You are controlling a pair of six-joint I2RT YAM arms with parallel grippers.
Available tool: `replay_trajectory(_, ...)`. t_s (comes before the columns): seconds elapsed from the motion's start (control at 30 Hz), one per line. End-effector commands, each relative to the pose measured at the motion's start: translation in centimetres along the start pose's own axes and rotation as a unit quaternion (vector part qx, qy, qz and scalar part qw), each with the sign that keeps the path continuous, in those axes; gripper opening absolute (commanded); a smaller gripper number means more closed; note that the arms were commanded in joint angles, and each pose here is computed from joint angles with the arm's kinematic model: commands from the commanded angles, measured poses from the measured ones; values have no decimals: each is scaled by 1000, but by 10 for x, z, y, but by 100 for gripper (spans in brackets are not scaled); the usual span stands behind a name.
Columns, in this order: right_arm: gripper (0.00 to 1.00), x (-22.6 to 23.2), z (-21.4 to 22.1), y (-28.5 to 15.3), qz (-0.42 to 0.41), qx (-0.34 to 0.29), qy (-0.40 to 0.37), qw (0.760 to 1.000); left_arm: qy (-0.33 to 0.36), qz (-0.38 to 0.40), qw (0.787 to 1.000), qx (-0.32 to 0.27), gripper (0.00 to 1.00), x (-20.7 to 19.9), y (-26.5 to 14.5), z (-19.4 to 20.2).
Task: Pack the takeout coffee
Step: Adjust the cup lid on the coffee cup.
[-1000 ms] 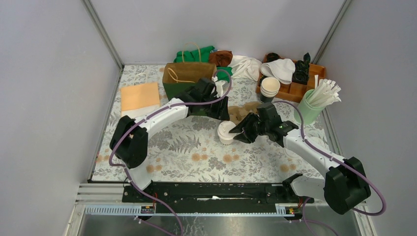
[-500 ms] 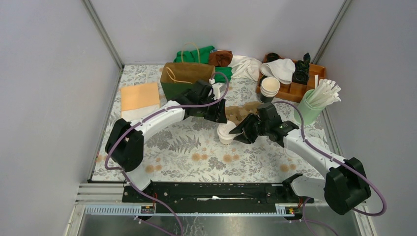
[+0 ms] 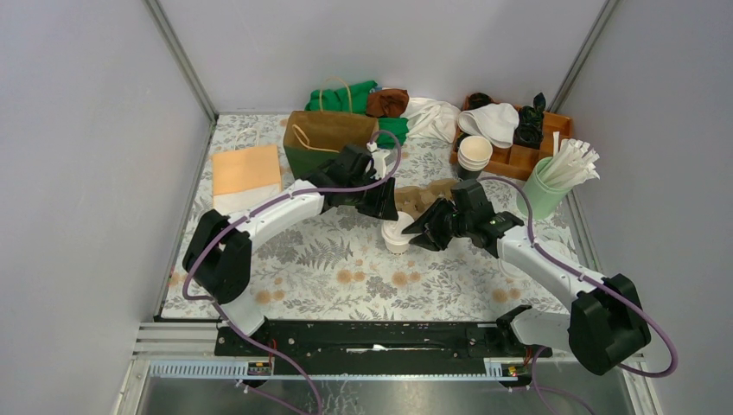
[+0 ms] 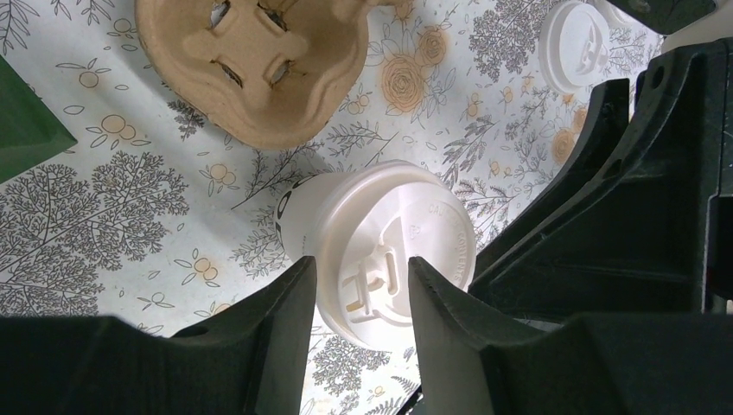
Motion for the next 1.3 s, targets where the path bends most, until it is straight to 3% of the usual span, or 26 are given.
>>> replay_trajectory(0.0, 43, 16, 4, -1, -28, 12, -10, 999, -6, 13, 1000, -13, 47, -6, -10, -2)
replay_trajectory(0.6, 41, 18, 8, -12, -27, 7, -14, 1000, -13, 13, 1000, -5, 46, -5, -10, 7)
replay_trajectory(1.27, 38, 12, 2, 4, -19, 10, -11, 1000, -21, 12, 1000, 4, 45, -8, -9, 15)
Point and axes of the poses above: each gripper's point midway between its finger pads, its own y axis out along the fingers, its own x axis along the line the jaws close on, z = x × y, the point moved 8 cm from there along -y, back along the fingers, and after that the axes turned 14 degrees about y, right-handed, at the moved point
